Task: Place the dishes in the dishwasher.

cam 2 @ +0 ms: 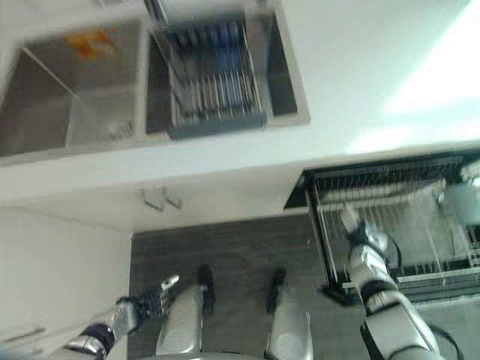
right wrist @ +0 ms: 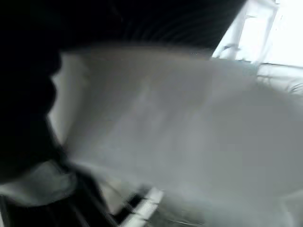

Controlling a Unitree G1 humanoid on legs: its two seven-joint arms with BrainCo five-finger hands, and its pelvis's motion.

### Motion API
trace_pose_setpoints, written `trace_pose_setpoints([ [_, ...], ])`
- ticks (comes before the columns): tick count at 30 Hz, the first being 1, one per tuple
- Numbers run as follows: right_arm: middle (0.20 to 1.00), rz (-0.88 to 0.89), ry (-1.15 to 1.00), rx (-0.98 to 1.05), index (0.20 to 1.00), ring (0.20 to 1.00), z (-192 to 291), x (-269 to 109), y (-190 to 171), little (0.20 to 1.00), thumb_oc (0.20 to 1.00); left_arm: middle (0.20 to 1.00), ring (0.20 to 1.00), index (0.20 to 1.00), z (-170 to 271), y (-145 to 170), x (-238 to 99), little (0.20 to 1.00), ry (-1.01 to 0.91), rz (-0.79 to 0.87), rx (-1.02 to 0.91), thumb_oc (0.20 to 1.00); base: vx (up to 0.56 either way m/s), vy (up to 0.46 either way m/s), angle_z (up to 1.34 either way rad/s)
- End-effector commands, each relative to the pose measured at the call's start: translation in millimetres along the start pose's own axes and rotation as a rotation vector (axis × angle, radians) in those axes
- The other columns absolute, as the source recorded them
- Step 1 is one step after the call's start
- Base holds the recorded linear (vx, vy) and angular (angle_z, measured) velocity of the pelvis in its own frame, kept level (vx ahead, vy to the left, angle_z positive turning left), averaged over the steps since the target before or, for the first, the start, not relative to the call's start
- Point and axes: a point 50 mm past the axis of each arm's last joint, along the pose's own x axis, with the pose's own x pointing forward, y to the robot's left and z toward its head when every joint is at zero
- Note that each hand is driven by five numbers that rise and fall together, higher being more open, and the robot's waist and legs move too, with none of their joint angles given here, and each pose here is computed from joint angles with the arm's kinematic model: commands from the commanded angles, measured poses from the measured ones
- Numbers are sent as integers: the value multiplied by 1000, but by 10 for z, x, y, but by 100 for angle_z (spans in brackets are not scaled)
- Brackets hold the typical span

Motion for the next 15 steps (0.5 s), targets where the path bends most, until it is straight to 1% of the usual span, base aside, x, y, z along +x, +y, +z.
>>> trace_pose_setpoints([
  [1,1000,62,196,55,1000,1000,-589,-232,198,1000,1000,1000,1000,1000,-318,136,-56,1000,64,6,-30,1000,-163,127,4],
  [2,1000,71,269,217,1000,1000,-635,-248,212,1000,1000,1000,1000,1000,-323,133,-58,1000,60,-2,-28,1000,-35,154,5],
  [3,1000,64,325,431,1000,1000,-710,-279,217,1000,1000,1000,1000,1000,-386,138,-62,1000,69,-1,-44,1000,72,136,-1],
  [4,1000,79,327,501,1000,1000,-720,-299,237,1000,1000,1000,1000,1000,-420,131,-63,1000,78,0,-51,1000,138,153,-21],
  [6,1000,126,334,729,1000,1000,-701,-326,266,1000,1000,1000,1000,1000,-471,110,-64,1000,88,0,-65,1000,132,113,-29],
  [7,1000,137,356,919,1000,1000,-705,-338,253,1000,1000,1000,1000,1000,-518,115,-74,1000,91,5,-79,1000,128,94,-7],
  [8,1000,138,359,986,1000,1000,-727,-358,253,1000,1000,1000,1000,1000,-550,123,-80,1000,93,10,-92,1000,157,124,4],
  [10,1000,125,322,1199,1000,1000,-656,-375,181,1000,1000,1000,1000,1000,-648,142,-104,1000,110,34,-139,1000,118,125,-3],
  [11,1000,129,319,1205,1000,1000,-642,-373,175,1000,1000,1000,1000,1000,-651,144,-105,1000,110,35,-141,1000,64,111,-19],
  [15,1000,63,162,1394,1000,1000,-429,-398,-110,1000,1000,1000,1000,1000,-869,174,-158,1000,141,70,-229,1000,79,177,-20],
])
